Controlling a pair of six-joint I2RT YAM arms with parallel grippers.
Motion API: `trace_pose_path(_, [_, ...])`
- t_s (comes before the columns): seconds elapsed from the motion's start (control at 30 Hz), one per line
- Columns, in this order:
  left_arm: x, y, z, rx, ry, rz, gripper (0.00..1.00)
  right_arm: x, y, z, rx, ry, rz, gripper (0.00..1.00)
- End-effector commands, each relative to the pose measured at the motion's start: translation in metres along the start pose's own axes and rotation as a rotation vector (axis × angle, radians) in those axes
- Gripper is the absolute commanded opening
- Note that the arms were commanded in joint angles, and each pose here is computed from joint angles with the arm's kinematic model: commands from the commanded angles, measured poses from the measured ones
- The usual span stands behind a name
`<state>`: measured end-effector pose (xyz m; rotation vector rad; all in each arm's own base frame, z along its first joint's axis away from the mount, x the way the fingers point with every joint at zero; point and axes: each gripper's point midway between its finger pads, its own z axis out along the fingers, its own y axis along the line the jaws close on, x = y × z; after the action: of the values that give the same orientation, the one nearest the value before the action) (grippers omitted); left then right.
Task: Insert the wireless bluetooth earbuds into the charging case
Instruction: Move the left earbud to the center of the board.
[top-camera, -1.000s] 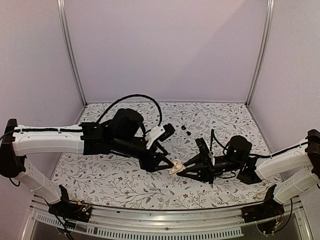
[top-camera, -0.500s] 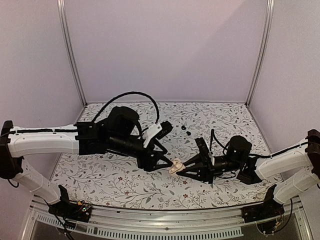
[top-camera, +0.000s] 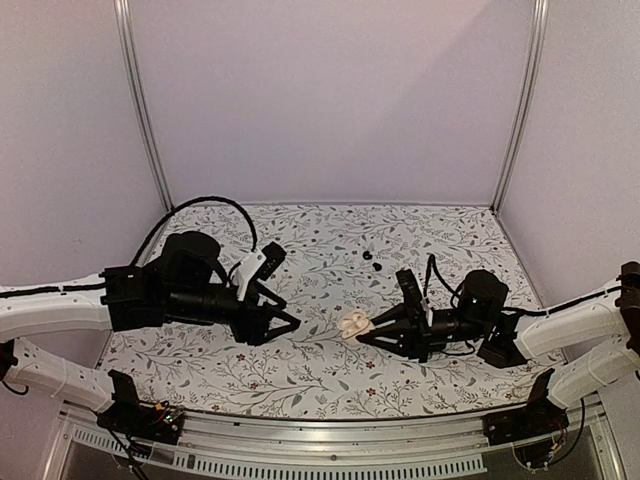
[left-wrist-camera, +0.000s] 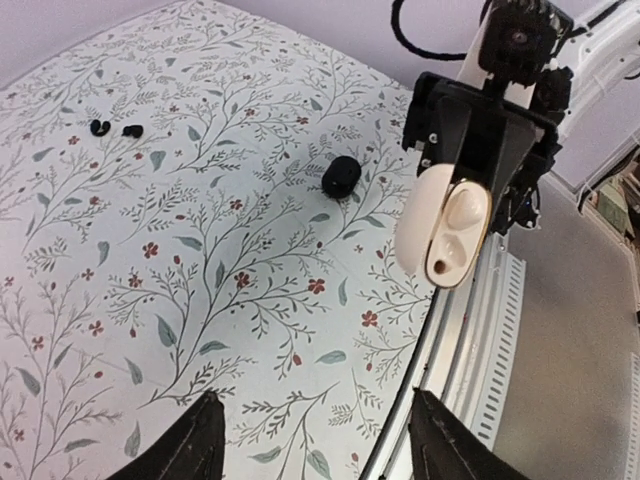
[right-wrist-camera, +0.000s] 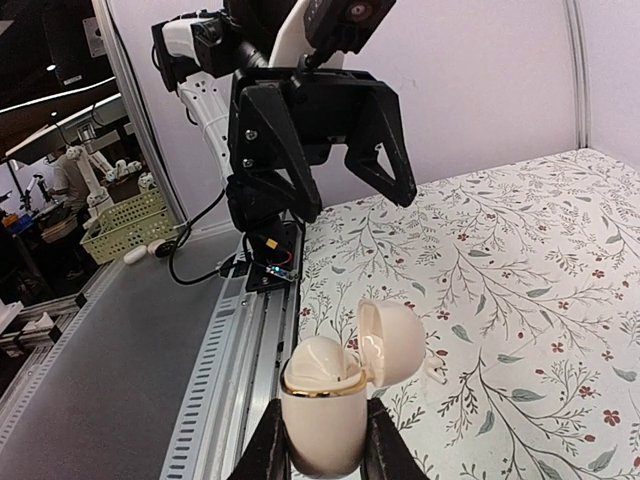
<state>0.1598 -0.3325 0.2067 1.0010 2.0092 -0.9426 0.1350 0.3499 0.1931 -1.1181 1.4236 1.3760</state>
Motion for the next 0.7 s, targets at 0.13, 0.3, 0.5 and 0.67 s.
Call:
trace_pose_path(0.13, [0.057,0.063,-0.012,-0.199,-0.107,-0.229,0.56,-0.004,-0.006,-0.009,0.026,-0.021,-0.004,0.00])
trace_pose_path(0.3, [0.081,0.097,-0.007,-0.316,-0.183,-0.396,0.53,-0.006,-0.007,-0.012,0.037,-0.024,-0.004,0.00])
trace_pose_path(0.5, [0.107,0.106,0.012,-0.351,-0.100,-0.402,0.46,-0.006,-0.006,-0.014,0.042,-0.022,-0.006,0.00])
trace_pose_path(0.67, [0.118,0.106,0.015,-0.346,-0.066,-0.331,0.38,-0.005,-0.006,-0.017,0.044,-0.022,-0.009,0.00])
